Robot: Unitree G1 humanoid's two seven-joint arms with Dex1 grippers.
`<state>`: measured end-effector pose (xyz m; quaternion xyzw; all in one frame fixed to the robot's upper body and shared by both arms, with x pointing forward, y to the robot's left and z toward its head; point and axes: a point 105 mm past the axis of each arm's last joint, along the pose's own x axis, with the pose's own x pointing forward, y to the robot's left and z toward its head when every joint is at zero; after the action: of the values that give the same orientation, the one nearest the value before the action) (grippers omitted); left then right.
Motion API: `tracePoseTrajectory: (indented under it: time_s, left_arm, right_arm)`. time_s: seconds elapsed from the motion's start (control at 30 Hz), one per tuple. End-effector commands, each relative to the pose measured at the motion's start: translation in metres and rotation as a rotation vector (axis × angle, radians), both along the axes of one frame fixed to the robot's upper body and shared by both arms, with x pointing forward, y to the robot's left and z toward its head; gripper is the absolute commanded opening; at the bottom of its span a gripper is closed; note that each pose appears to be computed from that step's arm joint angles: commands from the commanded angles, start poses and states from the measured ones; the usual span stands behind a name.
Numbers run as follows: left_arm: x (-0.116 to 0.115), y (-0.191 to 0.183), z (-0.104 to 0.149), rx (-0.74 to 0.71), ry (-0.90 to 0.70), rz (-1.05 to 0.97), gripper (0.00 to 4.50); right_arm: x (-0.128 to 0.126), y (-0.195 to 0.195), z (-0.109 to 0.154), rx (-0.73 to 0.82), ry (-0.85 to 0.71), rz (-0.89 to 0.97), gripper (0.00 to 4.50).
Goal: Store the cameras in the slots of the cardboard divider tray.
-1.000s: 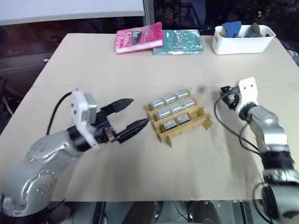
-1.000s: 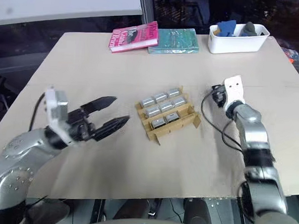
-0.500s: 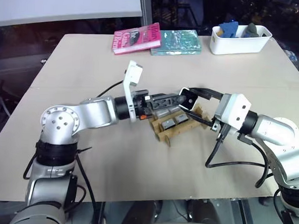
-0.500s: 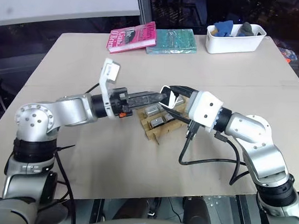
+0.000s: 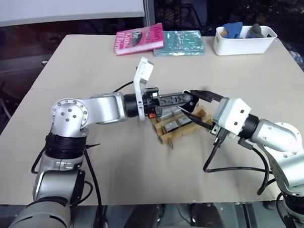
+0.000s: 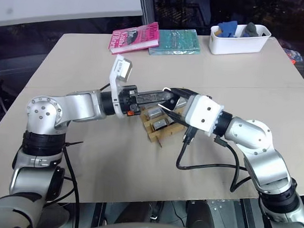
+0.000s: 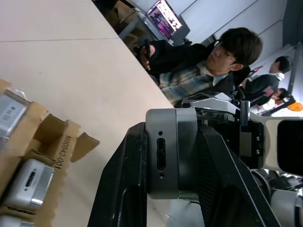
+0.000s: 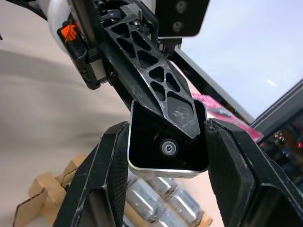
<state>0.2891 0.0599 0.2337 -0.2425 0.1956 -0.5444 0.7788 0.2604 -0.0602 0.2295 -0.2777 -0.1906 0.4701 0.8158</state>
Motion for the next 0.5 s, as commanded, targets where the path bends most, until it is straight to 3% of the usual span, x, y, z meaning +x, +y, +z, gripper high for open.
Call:
tracePoseTrajectory:
  time_s: [0.03,0.2,0.5]
  left_arm:
    - [0.006,0.013,0.010,0.021,-0.111,0.074,0.75]
    - [0.015,0.028,0.005,0.065,-0.171,0.151,0.75]
    - [0.018,0.038,0.004,0.075,-0.220,0.186,0.75]
  right_arm:
    - [0.012,-0.026,0.008,0.112,0.104,-0.017,1.88]
    - [0.033,-0.090,0.012,0.165,0.244,0.031,1.88]
    - [0.043,-0.119,0.006,0.118,0.286,0.057,1.88]
